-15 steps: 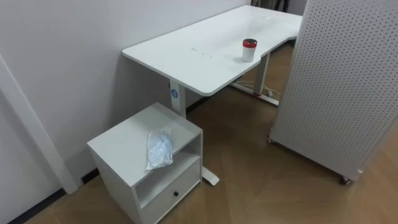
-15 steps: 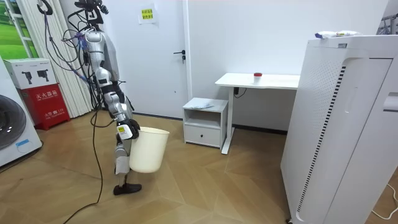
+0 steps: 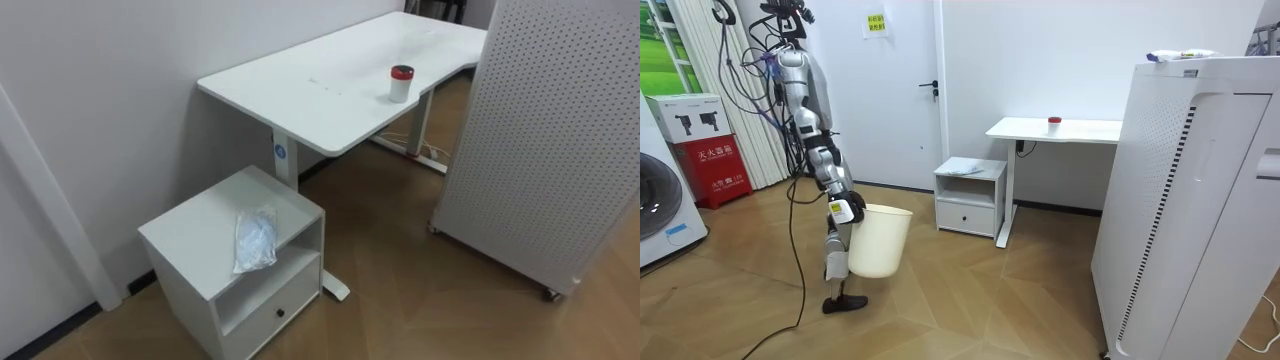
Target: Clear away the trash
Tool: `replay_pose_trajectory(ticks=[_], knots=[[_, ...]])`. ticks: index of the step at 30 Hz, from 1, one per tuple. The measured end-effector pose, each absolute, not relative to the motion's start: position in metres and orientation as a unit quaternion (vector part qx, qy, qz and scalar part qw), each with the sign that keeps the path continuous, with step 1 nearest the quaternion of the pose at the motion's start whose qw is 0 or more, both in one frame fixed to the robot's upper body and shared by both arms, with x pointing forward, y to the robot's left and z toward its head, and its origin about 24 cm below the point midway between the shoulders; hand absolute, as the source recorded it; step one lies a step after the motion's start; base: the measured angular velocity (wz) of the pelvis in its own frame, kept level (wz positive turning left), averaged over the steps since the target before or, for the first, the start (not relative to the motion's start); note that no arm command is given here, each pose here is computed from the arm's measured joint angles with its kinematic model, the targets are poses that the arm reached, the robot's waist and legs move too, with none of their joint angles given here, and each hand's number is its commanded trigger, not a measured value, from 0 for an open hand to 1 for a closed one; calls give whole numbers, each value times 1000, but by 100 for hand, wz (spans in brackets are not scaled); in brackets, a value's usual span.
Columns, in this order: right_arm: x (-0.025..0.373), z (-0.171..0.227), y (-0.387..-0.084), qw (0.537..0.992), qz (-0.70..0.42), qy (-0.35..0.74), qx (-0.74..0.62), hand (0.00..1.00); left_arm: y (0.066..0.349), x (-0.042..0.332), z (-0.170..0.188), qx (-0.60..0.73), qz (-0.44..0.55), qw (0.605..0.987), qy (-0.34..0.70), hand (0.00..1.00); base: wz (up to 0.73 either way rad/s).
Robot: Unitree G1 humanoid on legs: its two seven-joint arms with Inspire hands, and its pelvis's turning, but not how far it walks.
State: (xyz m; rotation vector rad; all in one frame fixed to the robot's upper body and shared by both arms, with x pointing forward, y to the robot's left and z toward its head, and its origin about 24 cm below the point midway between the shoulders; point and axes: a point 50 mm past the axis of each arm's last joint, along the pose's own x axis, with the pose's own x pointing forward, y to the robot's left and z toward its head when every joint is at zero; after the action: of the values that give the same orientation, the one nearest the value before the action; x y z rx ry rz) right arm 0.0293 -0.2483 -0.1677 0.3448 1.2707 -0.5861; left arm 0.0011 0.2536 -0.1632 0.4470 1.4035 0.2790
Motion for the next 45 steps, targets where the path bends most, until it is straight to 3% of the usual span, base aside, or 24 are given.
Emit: replay_pose_trajectory(ticks=[10,19,30,40,45], knots=[[29,-168,-248,751,-262,587,153,100,253,-1,-163,204,125,728,643,0,3],[53,-166,-245,785,-173,588,87,100,263,8,-161,210,118,730,640,0,-8],[38,-164,-258,775,-203,594,75,100,256,-16,-163,232,75,704,667,0,-2],[32,-161,-267,777,-207,594,25,100,250,21,-163,219,76,755,613,0,-25],[49,-158,-267,801,-196,566,10,100,251,43,-162,230,90,769,589,0,-3]])
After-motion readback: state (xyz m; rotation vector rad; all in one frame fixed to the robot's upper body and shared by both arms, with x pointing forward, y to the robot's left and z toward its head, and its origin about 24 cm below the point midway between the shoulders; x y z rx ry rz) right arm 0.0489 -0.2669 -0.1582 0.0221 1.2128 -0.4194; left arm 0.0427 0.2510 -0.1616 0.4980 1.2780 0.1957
